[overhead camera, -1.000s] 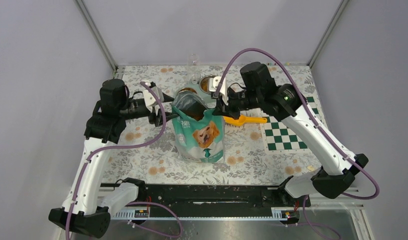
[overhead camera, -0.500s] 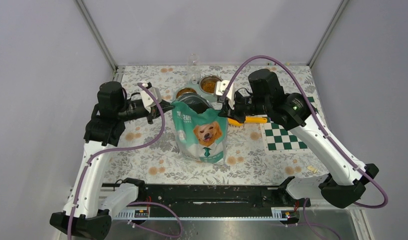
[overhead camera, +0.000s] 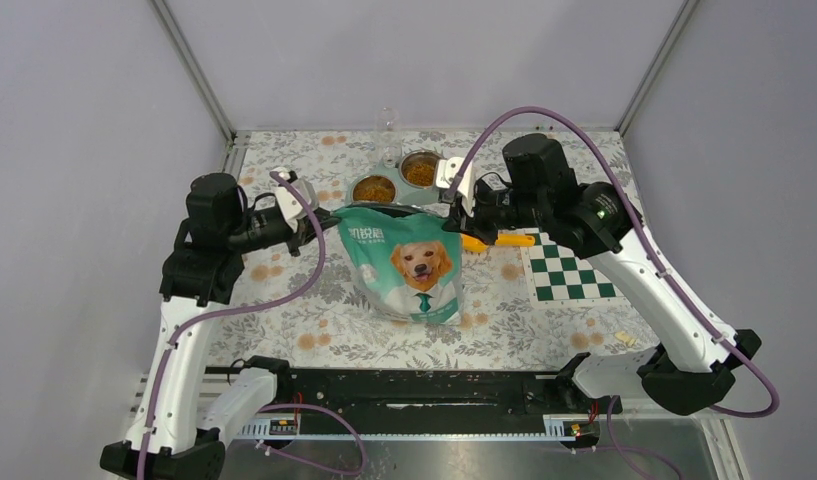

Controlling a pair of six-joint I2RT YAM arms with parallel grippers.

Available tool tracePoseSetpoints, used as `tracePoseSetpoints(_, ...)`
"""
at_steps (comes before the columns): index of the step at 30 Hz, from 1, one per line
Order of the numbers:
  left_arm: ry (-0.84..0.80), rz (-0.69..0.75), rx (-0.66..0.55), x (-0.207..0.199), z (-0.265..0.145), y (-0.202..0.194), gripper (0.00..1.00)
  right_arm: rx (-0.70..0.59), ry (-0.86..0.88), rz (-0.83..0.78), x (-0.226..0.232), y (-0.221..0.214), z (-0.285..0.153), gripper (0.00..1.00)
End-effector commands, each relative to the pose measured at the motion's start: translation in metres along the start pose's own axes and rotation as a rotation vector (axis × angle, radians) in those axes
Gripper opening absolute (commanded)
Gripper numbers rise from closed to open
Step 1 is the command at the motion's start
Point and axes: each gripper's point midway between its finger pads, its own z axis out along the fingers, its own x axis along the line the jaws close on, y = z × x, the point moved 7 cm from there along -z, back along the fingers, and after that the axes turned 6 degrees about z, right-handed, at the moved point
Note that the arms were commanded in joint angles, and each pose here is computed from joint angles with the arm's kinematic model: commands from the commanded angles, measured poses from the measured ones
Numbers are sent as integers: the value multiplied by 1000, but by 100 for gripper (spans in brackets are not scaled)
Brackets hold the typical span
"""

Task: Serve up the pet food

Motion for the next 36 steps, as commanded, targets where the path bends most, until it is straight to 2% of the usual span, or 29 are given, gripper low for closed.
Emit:
tracePoseSetpoints(1,174,266,-97,21,-27,55,0,-324,-169,-222,-8,73,-61,0)
tracePoseSetpoints(5,127,278,-112,12,-27,52,0,-289,-167,-229,-11,65,-52,0)
tracePoseSetpoints(9,32,227,-140,-1,-19,40,0,-194,-99,-144,-6,29,-23,0)
tracePoseSetpoints(11,-12,193,-151,-6,-15,33,3,-154,-69,-102,-3,13,-12,5)
tracePoseSetpoints(16,-65,161,-211,-7,-6,33,30,-137,18,-82,5,0,2,32)
tracePoseSetpoints(21,-100,147,-245,-1,2,38,62,-144,67,-74,3,6,12,43)
tracePoseSetpoints(23,-120,133,-245,-2,5,35,65,-135,94,-74,3,6,16,45)
tracePoseSetpoints(31,-181,78,-221,-3,18,16,70,-74,186,-78,4,3,26,45)
tracePoseSetpoints(33,-193,63,-216,-2,22,13,70,-74,192,-83,3,3,27,39)
tracePoseSetpoints(36,-210,62,-219,-1,25,13,70,-75,190,-87,3,4,28,22)
